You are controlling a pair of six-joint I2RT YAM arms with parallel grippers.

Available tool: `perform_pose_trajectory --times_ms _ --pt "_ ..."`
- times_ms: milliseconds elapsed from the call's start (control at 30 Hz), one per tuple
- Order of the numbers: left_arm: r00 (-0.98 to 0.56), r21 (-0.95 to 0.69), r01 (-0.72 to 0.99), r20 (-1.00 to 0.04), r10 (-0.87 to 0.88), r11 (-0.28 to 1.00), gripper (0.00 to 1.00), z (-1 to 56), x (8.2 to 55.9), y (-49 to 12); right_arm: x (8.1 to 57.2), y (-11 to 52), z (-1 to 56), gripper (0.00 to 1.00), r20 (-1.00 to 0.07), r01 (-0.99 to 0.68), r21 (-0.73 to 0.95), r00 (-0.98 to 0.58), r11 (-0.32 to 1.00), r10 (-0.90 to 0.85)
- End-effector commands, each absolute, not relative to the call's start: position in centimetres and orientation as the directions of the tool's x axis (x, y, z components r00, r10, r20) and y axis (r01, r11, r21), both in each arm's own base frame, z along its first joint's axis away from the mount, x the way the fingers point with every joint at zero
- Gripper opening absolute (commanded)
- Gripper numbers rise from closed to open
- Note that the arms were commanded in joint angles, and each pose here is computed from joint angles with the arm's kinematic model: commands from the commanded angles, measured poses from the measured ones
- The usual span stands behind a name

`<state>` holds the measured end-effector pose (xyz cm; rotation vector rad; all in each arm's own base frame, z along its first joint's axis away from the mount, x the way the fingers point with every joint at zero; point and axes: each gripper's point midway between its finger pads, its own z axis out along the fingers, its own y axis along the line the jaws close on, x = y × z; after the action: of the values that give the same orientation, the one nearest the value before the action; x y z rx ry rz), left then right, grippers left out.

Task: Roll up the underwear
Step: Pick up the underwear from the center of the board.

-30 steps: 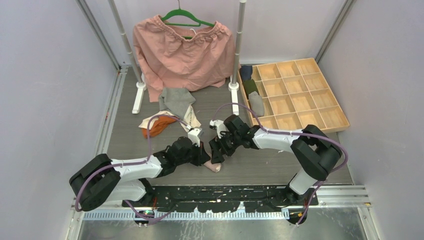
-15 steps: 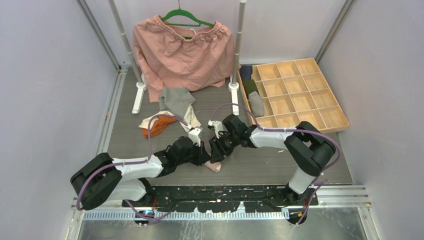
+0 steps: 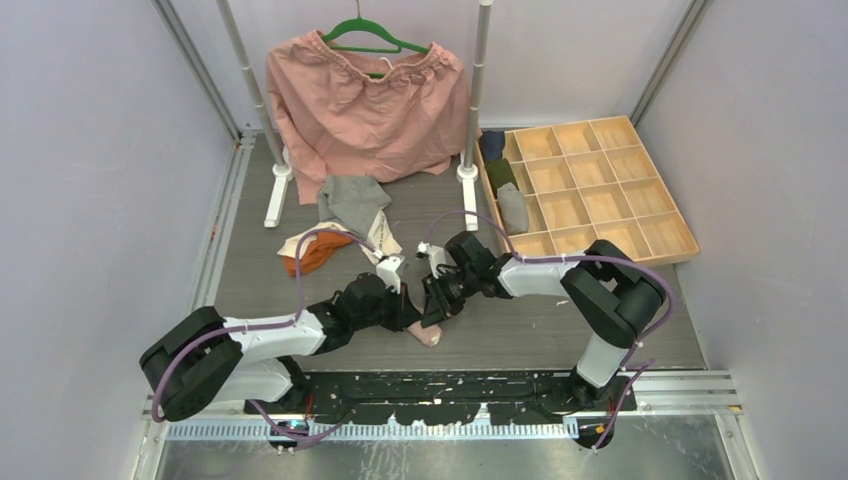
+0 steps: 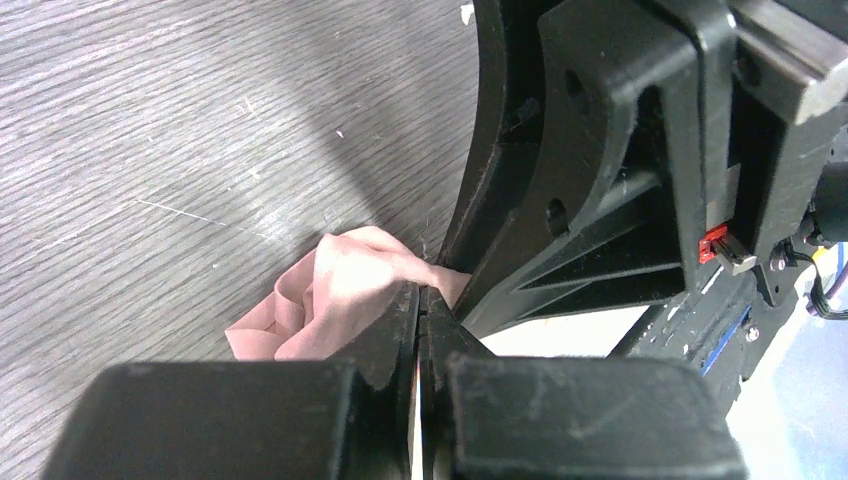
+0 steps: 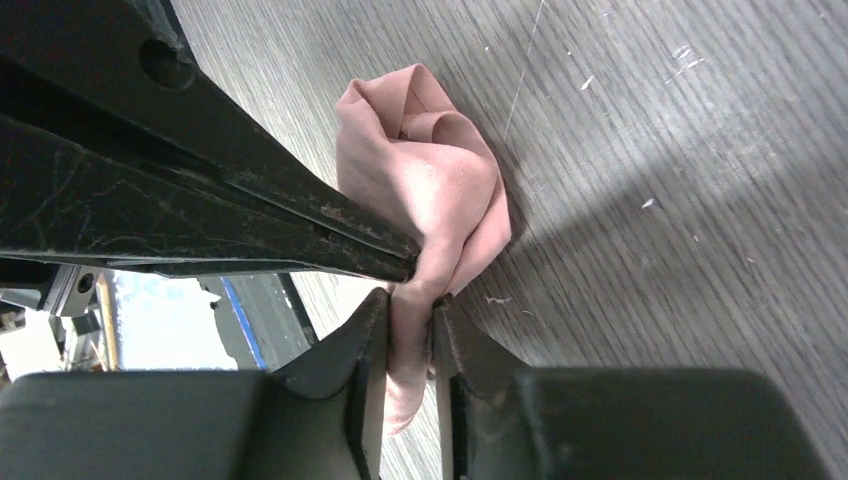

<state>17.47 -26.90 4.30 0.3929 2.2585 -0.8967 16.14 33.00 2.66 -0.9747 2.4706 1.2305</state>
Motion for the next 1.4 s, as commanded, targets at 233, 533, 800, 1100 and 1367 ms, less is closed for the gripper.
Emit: perform_pose_trajectory --times_ms 233,533,800,1100,1367 --pt "-0.722 -0.453 0.400 -0.691 -0.030 0.796 0.01 6.4 18.2 -24.5 16.1 31.0 -0.6 0.01 -0.423 -0.607 0.579 -0.794 0.544 -0.435" --pt "-0.637 -0.424 0.351 -0.761 -0.119 0.835 0.26 11.7 18.7 -21.2 20.8 31.9 5.9 0.01 -0.643 -0.659 0.530 -0.723 0.534 -0.254" --pt "-0.677 -0.398 0.258 -0.725 -0.129 0.880 0.33 9.0 18.0 -19.2 28.0 27.5 14.4 0.01 -0.823 -0.674 0.375 -0.558 0.637 -0.106" --pt "-0.706 -0.419 0.241 -0.694 -0.138 0.875 0.36 7.6 17.8 -19.6 32.7 17.2 17.6 0.01 -0.841 -0.532 0.268 -0.535 0.803 -0.074" --pt "-0.718 -0.418 0.291 -0.690 -0.092 0.860 0.36 8.0 17.2 -20.2 32.4 10.8 14.7 0.01 -0.759 -0.491 0.274 -0.638 0.827 -0.127"
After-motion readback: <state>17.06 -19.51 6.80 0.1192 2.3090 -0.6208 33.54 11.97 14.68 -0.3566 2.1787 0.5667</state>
